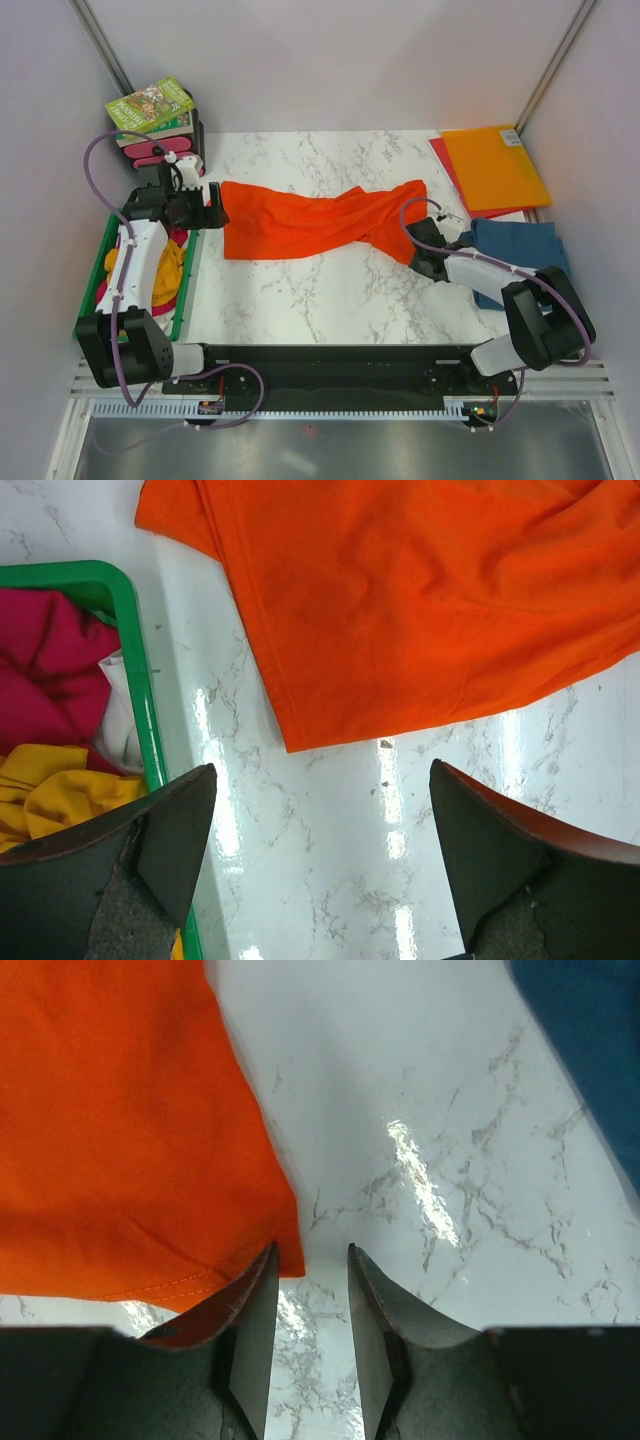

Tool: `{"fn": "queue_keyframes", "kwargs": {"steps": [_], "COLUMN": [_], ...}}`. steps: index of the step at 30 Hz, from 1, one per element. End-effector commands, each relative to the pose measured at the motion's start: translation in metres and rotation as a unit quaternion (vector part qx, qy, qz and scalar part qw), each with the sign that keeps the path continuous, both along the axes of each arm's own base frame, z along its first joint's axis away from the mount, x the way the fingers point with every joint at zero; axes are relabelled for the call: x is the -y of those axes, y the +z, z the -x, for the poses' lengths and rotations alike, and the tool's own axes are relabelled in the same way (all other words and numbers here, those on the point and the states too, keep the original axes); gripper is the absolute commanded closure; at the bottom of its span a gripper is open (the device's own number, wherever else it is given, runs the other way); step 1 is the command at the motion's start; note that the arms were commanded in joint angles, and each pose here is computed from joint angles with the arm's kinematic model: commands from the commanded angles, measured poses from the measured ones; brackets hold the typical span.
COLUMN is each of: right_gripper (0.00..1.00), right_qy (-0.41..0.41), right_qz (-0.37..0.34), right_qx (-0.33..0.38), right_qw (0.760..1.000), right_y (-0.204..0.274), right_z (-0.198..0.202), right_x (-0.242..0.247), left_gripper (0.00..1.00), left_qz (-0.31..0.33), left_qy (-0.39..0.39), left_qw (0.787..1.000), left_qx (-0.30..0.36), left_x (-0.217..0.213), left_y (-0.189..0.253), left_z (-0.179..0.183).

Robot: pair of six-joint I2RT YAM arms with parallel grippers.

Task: Fold and stack the t-shirts
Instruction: Flatten the tshirt out

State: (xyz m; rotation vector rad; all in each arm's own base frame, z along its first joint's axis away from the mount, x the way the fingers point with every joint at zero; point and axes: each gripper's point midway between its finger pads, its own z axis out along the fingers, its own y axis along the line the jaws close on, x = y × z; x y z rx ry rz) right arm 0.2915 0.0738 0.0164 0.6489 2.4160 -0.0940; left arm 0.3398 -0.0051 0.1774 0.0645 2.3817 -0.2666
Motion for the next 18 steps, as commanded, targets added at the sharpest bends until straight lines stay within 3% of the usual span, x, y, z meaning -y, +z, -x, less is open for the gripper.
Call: {"fn": "queue_keyframes", "kwargs": {"steps": [1,5,11,16,18], "right_gripper": [0.57,0.53,0.61,0.4,0.38], "right_qy": [-0.004,-0.004,-0.005,0.005,0.011], "right_qz": [-0.021,-0.026,-0.026,-0.02,-0.023], "right_qx": [-0.031,-0.025,-0.036,0.045,0.07], "right_qw": [0.999,0.999,0.999,0.999,0.997], "right_y": [-0.023,-0.025,-0.031,0.012,0.03], "right_z": [0.015,0.017,0.024,0.013,0.007], "right_x": [-0.005,-0.005,-0.005,-0.011,-0.016], "left_gripper": [0.07,0.07,0.07,0.07,0.07], "left_qz": [-0.004,0.0,0.001,0.006,0.009], "left_qy": [-0.016,-0.017,-0.017,-0.021,-0.021], "left_qw": [1.0,1.0,1.0,1.0,1.0], "left_qx": [0.013,0.006,0.007,0.005,0.006], "left_x": [0.001,0.003,0.003,0.006,0.007], "left_y": [0.003,-0.003,-0.002,-0.004,-0.004], "left_z": [0.003,0.006,0.006,0.009,0.009]}}
